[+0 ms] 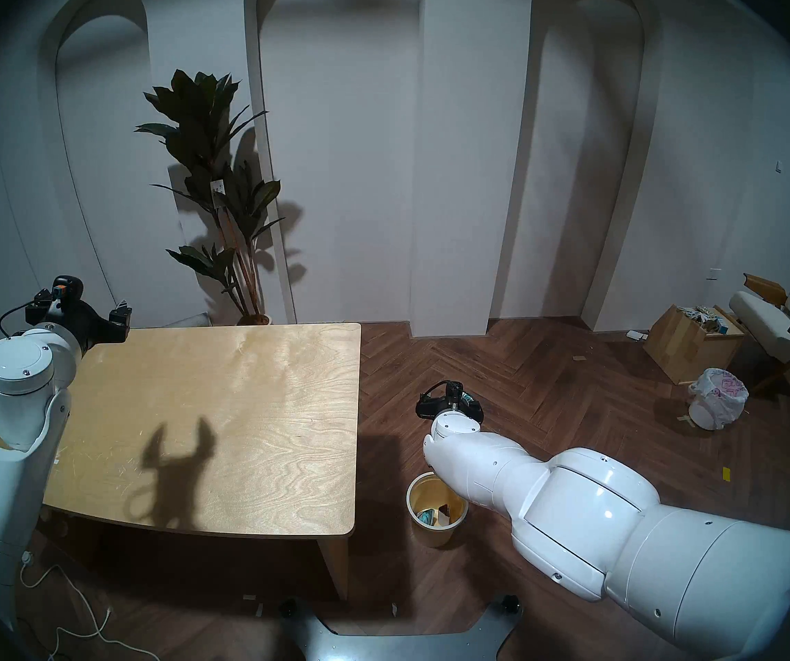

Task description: Put the trash into the trash bin on the ground

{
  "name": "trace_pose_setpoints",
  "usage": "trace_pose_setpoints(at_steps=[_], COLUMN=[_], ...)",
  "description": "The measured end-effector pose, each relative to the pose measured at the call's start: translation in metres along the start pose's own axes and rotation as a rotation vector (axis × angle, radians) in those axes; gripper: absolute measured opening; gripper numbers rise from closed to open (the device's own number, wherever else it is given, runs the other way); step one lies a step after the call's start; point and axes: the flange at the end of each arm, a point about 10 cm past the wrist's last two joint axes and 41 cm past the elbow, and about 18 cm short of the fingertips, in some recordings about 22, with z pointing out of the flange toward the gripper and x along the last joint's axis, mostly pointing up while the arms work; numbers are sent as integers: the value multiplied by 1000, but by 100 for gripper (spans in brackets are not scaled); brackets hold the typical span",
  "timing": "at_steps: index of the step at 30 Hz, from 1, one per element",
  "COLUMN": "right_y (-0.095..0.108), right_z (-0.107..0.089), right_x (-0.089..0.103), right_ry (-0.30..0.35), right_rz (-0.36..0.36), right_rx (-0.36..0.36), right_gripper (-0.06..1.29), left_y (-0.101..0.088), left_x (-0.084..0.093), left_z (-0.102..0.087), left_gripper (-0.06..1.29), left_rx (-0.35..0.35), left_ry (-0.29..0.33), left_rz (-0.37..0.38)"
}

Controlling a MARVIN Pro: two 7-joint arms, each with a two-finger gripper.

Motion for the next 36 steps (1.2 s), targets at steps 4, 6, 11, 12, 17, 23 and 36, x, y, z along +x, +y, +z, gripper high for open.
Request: trace_pose_setpoints(at_steps=[4, 6, 11, 12, 17, 23, 36], right_y=[-3, -4, -5, -6, -8, -12, -30], right_z=[-2, -3, -5, -6, -7, -7, -9], right_x=[-6, -9, -16, -16, -17, -10, 14], right_ry=[-32, -46, -71, -74, -74, -48, -214], right_rz=[-13, -17, -15, -14, -4, -32, -64], right_rx=[-12, -19, -33, -35, -47, -50, -126], right_gripper=[120, 120, 120, 120, 120, 120, 120], left_y=[0, 0, 0, 0, 0, 0, 0], left_x=[0, 0, 0, 0, 0, 0, 0], left_z=[0, 0, 0, 0, 0, 0, 0], left_gripper=[123, 123, 123, 123, 123, 123, 123], left_rx=[0, 0, 0, 0, 0, 0, 0], left_ry=[0, 0, 0, 0, 0, 0, 0], left_rz=[0, 0, 0, 0, 0, 0, 0])
